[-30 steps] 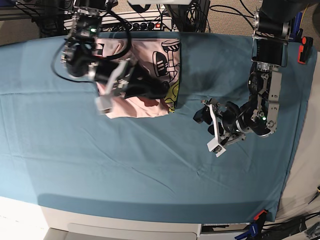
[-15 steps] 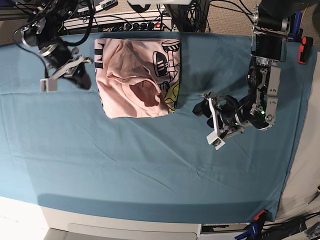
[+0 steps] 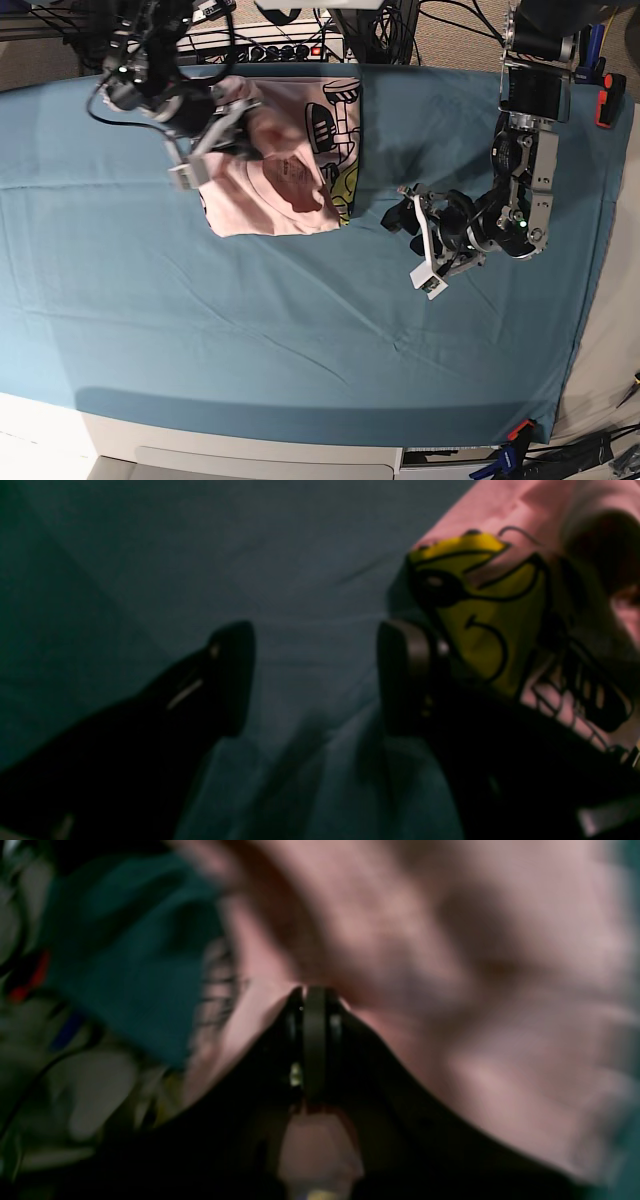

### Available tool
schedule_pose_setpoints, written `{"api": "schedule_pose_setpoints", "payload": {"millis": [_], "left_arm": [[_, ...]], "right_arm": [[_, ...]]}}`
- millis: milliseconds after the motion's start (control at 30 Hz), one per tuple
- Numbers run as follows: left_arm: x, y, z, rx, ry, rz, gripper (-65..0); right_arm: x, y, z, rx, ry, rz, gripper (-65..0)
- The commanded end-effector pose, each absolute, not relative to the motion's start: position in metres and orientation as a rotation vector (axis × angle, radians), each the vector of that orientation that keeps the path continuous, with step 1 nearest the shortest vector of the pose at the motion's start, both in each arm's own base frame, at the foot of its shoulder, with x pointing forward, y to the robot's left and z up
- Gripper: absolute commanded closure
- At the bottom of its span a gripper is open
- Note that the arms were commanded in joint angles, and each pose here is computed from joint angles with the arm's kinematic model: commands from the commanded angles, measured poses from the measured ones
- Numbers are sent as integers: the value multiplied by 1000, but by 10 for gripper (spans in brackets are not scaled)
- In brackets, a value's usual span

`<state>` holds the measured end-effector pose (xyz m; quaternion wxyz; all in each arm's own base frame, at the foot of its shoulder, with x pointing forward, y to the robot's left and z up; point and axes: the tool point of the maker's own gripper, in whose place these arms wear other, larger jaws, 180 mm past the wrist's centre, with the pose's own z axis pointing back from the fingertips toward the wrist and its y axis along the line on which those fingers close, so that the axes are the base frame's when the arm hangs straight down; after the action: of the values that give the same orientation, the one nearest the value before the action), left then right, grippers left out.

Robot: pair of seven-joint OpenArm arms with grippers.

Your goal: Fold the T-shirt properly

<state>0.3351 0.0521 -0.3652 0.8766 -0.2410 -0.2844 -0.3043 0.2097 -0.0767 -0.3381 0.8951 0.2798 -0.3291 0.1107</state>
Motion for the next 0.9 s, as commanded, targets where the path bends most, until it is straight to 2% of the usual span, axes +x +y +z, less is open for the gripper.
{"api": "schedule_pose_setpoints", "payload": {"millis": [0,267,400,500,533,600,633,733,867], "left_arm": [[346,51,-349,-514,-651,-640,-369],[346,50,-349,-514,-653,-639,-369],[346,51,-349,-513,-652,-640,-369],[346,51,-349,-513,-652,-639,-369],[346,51,-349,-513,-651,-639,-369],[345,51,-351,-510,-648,-640,-369],[344,51,-351,-510,-646,-639,-369],[342,51,-354,-514,-639,-637,-369],[339,51,-356,-516,-634,-635,-369]], "right_arm": [[209,-62,-327,635,-713,273,0],[168,22,-312,877,-653,563,0],[168,27,-309,887,-666,595,0],[186,11,-305,820,-716,583,0],[196,1,-303,773,-741,573,-63],[219,-28,-295,666,-822,524,-260],[232,-45,-290,611,-874,483,-316],[262,-109,-275,433,-987,363,-323],[277,-191,-272,261,-1015,212,-323]]}}
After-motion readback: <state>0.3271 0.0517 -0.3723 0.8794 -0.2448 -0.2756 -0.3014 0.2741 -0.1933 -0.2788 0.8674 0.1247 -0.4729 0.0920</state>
